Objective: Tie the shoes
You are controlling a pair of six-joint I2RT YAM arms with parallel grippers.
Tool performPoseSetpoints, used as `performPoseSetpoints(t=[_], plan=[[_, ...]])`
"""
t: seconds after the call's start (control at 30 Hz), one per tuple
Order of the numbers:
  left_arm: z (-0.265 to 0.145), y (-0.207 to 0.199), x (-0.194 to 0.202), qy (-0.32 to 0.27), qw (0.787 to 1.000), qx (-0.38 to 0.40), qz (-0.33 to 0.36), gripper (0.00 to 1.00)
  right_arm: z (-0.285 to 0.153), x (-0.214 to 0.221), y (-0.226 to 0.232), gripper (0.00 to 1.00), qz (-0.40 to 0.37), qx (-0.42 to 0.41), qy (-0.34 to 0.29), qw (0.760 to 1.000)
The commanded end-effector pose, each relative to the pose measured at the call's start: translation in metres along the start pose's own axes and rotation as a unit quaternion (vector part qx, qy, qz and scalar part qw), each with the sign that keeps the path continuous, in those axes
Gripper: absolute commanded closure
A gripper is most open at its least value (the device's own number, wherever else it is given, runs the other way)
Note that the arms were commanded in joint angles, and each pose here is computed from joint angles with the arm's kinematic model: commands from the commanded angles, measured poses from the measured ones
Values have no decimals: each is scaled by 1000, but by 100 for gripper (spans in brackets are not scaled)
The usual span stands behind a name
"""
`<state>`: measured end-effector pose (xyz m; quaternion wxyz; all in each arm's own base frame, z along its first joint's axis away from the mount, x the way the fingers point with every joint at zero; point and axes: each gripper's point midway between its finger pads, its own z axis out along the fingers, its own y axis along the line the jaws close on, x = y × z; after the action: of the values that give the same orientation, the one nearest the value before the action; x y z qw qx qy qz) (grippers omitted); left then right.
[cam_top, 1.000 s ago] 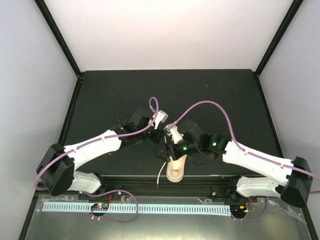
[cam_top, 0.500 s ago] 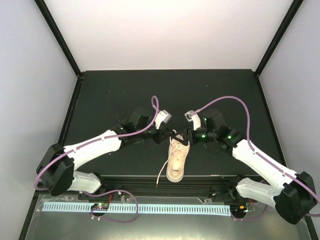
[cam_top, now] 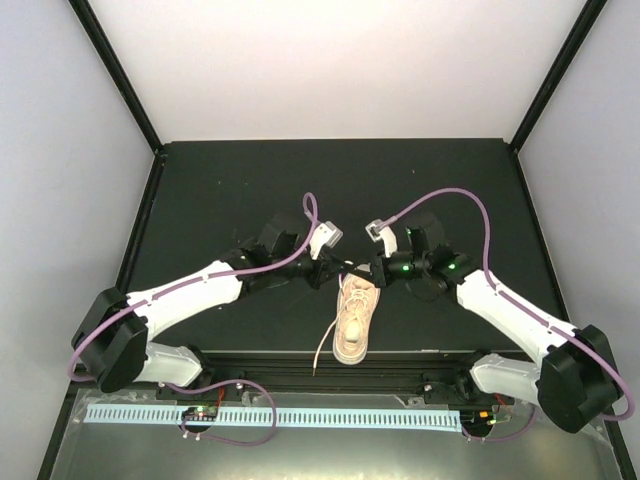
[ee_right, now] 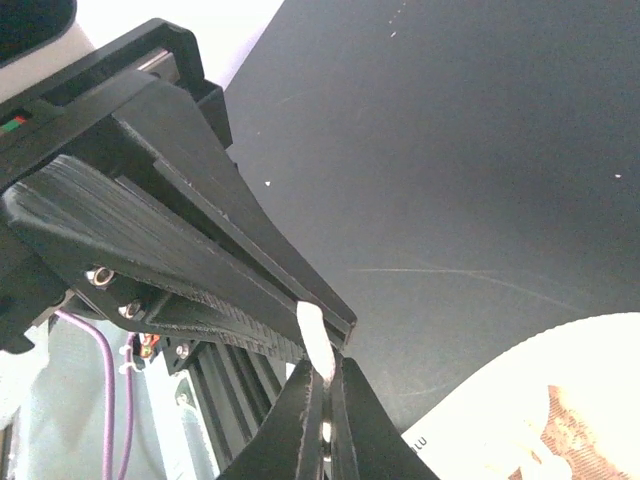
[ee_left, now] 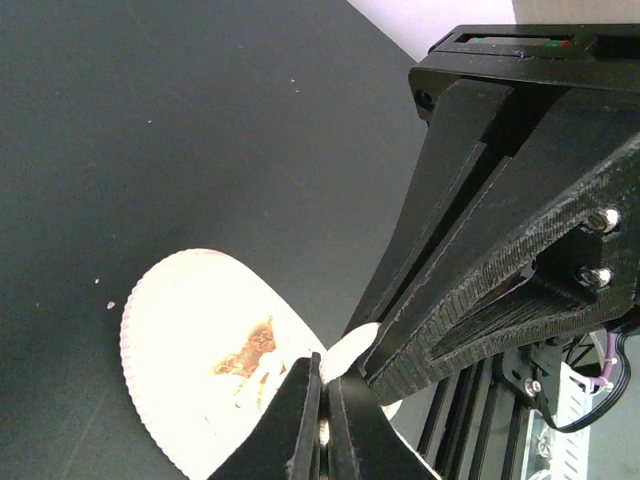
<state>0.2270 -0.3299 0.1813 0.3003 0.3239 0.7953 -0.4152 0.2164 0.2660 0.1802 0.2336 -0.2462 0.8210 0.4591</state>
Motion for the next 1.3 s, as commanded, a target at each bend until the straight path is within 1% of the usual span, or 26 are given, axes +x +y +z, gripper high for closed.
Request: performPoseSetpoints(t=[0.0, 0.07, 0.13, 0.2, 0.23, 0.27, 0.37, 0.53, 0.6, 0.9, 1.0, 1.1, 1.13, 1.17, 1.27], plan=[[-6, -9, -10, -27, 999, 7, 17, 91, -8, -8, 7, 98, -26, -1, -25, 999], [-7, -6, -7, -31, 999, 0, 10, 79, -10, -6, 3, 98, -21, 11, -28, 999], [-6, 0, 2, -29, 1000, -8, -4, 60, -12, -4, 0, 98, -17, 24, -32, 999], [-12, -1, 5, -42, 999, -10, -10, 47, -14, -1, -7, 98, -8, 43, -36, 998], [-12, -1, 11, -44, 999, -8, -15, 43, -16, 0, -10, 98, -4, 53, -39, 998], [-12, -4, 14, -51, 999, -3, -17, 43, -17, 1, -12, 98, -1, 60, -43, 997], [-5, -13, 31, -49, 999, 10, -18, 43, -21, 3, -18, 98, 9, 76, -56, 995], [11, -21, 49, -20, 1000, 13, -9, 45, -23, 3, -19, 98, 18, 78, -65, 995], [21, -18, 58, 3, 1000, 4, -7, 49, -23, 3, -17, 98, 19, 76, -66, 995], [33, -15, 54, 18, 1000, -15, 7, 61, -25, 2, -14, 98, 19, 70, -70, 995], [36, -14, 55, 20, 1000, -15, 3, 72, -27, 1, -13, 98, 19, 72, -74, 995], [38, -11, 59, 29, 999, -19, -10, 92, -32, -2, -12, 98, 19, 80, -86, 993], [37, -8, 61, 31, 999, -27, -16, 97, -35, -3, -14, 98, 24, 90, -91, 991], [34, -5, 63, 31, 999, -39, -22, 98, -39, -3, -18, 98, 29, 106, -96, 989], [24, 5, 71, 29, 997, -70, -30, 98, -55, 0, -45, 98, 64, 186, -115, 974]])
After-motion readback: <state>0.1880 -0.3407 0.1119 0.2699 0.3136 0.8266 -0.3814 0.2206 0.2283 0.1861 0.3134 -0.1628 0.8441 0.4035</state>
